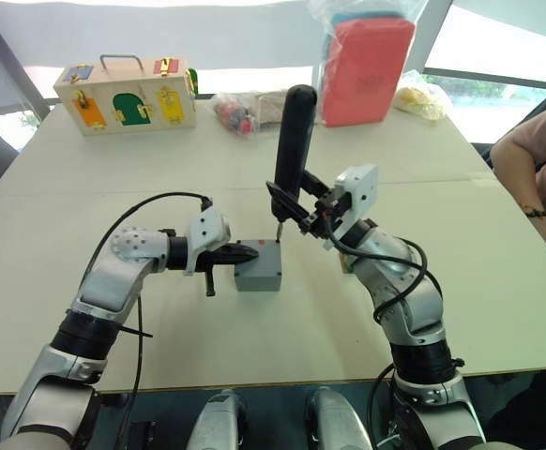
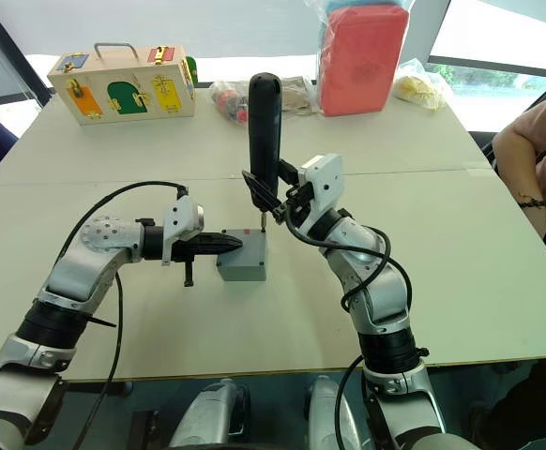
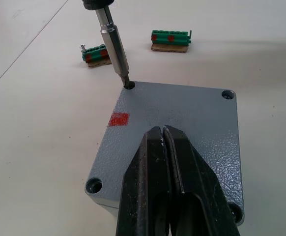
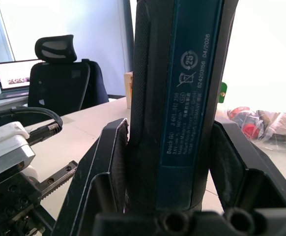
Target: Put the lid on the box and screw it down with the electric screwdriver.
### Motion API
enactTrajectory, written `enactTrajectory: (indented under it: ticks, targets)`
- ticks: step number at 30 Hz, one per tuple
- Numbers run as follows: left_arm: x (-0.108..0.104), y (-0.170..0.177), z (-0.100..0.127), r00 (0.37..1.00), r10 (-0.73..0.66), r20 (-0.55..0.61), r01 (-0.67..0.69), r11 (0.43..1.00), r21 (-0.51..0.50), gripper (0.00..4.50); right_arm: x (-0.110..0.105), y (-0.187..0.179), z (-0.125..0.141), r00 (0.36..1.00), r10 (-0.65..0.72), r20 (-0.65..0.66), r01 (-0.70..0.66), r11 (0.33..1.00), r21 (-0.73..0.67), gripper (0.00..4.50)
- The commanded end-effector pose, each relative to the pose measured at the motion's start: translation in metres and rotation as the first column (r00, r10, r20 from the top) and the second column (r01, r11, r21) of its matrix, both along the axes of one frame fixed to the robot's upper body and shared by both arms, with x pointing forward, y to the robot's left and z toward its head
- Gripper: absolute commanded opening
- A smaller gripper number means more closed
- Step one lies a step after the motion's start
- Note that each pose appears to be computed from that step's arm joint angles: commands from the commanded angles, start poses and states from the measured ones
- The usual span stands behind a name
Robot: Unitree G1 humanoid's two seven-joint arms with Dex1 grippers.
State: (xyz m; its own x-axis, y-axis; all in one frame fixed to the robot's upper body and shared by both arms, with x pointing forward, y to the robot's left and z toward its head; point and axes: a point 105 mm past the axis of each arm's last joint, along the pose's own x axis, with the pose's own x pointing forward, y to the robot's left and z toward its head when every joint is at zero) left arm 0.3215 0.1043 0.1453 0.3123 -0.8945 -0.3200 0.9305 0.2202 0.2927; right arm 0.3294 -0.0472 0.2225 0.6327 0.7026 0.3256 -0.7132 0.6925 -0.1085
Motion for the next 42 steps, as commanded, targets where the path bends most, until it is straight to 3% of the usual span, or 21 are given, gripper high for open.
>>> enactTrajectory:
  ticks: [1,10,17,23,32,42]
  targets:
    - [-0.001,0.001,0.000,1.000,0.000,0.007,0.000,1.000,0.012,0.00,-0.009,0.002,0.011,0.998,0.027,0.055,-0.028,1.000,0.015,1.85]
    - [-0.002,0.001,-0.001,1.000,0.003,0.003,-0.003,1.000,0.012,0.00,-0.011,0.008,0.003,0.998,0.049,0.040,-0.050,0.999,0.008,1.85]
    - [-0.001,0.000,-0.006,1.000,0.013,-0.010,-0.012,1.000,0.019,0.00,-0.005,0.010,-0.044,0.994,0.008,-0.113,-0.020,0.994,-0.103,1.85]
    - [-0.002,-0.002,-0.009,1.000,0.008,-0.012,-0.008,1.000,0.022,0.00,-0.002,0.007,-0.068,0.976,-0.032,-0.217,0.003,0.991,-0.132,1.85]
    - [-0.002,-0.004,-0.012,1.000,0.011,-0.015,-0.010,1.000,0.022,0.00,-0.001,0.009,-0.088,0.930,-0.049,-0.364,-0.002,0.990,-0.139,1.85]
    - [-0.002,-0.004,-0.015,1.000,0.015,-0.020,-0.014,1.000,0.027,0.00,0.000,0.012,-0.097,0.927,-0.070,-0.367,-0.017,0.973,-0.229,1.85]
